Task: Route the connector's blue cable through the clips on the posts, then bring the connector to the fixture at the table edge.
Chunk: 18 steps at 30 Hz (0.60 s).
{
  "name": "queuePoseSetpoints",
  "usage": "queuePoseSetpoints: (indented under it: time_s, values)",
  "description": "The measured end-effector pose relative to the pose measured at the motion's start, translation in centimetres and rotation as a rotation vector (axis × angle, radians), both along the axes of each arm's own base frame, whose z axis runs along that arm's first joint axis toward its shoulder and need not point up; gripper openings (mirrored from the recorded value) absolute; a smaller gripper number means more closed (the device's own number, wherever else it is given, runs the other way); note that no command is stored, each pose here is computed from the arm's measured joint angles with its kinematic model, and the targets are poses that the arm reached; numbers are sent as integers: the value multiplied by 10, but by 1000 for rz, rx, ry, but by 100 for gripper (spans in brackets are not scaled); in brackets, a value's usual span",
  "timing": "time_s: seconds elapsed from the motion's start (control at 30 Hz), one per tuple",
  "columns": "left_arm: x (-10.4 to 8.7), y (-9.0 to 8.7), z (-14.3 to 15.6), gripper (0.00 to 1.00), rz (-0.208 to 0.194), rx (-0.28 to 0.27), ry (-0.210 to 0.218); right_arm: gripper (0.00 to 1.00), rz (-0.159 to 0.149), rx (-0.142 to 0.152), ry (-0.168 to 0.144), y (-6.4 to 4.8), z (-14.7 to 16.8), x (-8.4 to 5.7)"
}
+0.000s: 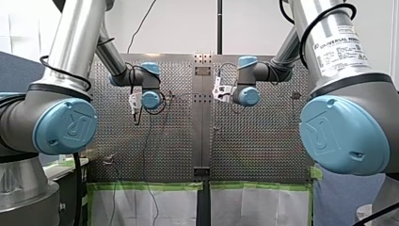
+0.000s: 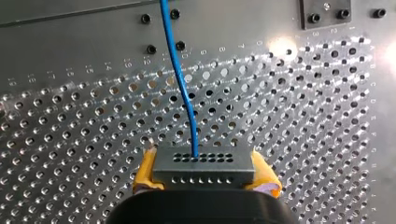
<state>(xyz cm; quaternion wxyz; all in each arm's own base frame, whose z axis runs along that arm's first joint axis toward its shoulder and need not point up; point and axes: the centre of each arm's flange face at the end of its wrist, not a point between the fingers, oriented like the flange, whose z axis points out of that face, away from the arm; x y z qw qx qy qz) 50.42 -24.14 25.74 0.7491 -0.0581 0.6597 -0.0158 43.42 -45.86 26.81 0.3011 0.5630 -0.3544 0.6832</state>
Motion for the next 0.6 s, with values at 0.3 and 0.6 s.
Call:
queuePoseSetpoints:
  time_s: [0.3,0.6]
  values:
    - [18,2,19,0,4,-4,-13,0,-15,-3,-2,-8,0,-7]
    - [25,9,24,0,7,-2,-12,0,-34,-8,-5,-19,3,-15]
